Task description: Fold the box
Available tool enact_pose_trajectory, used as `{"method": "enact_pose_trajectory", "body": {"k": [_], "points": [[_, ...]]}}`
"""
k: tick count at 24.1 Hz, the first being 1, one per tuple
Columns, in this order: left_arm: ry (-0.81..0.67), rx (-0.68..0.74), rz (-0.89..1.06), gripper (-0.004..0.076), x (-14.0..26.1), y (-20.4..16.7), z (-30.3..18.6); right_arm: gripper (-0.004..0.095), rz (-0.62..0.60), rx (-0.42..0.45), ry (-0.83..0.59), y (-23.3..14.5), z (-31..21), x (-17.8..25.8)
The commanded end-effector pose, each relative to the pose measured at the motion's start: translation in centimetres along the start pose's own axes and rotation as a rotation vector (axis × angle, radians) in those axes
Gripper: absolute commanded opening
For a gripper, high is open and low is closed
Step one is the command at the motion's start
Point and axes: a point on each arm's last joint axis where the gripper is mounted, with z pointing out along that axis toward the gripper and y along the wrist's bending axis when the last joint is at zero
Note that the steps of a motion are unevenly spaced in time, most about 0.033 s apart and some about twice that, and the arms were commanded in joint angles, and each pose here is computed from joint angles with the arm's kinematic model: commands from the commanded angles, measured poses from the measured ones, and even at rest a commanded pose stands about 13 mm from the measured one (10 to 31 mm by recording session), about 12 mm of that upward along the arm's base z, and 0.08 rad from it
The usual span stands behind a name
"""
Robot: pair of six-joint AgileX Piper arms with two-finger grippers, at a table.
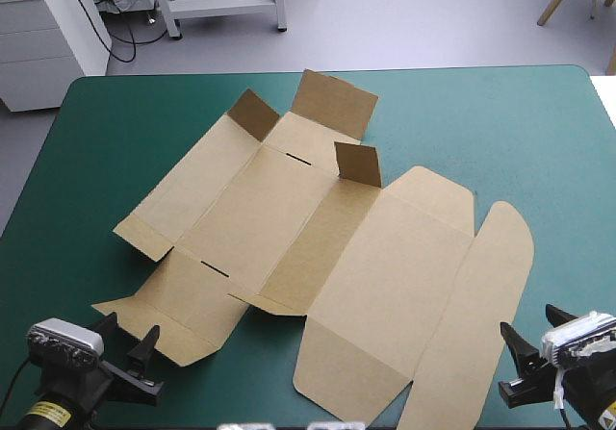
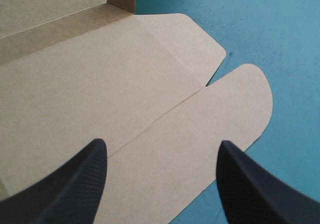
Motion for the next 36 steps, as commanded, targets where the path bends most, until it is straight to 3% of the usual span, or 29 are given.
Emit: {"method": "enact_pose_trajectory", "body": {"k": [1,9,15,23,29,36], "points": [[-0.093,-0.005,-0.015,0.0456,-1.5,0.0,-0.5,0.059,-0.004,0.016,-0.077,-0.2,-0.3,-1.2],[-0.091,-0.006,-0.043,0.0456,-1.9,0.1,-0.7,0.059,0.016,0.011,-0.043,-0.2,0.0,-1.1],[-0.079,-0.005,-0.078,0.0456,-4.5,0.3,-1.0,0.059,0.037,0.001,0.052,-0.3,1.8,-2.0],[0.089,0.002,-0.098,0.0456,-10.2,1.4,0.8,0.059,0.083,-0.006,0.105,-1.1,5.6,-8.6],[0.139,0.017,-0.116,0.0456,-13.9,1.8,1.4,0.059,0.016,-0.024,0.151,-2.0,11.1,-16.9],[0.197,0.024,-0.113,0.0456,-14.3,1.9,1.8,0.059,-0.08,-0.204,0.334,-1.3,19.6,-21.7]]}}
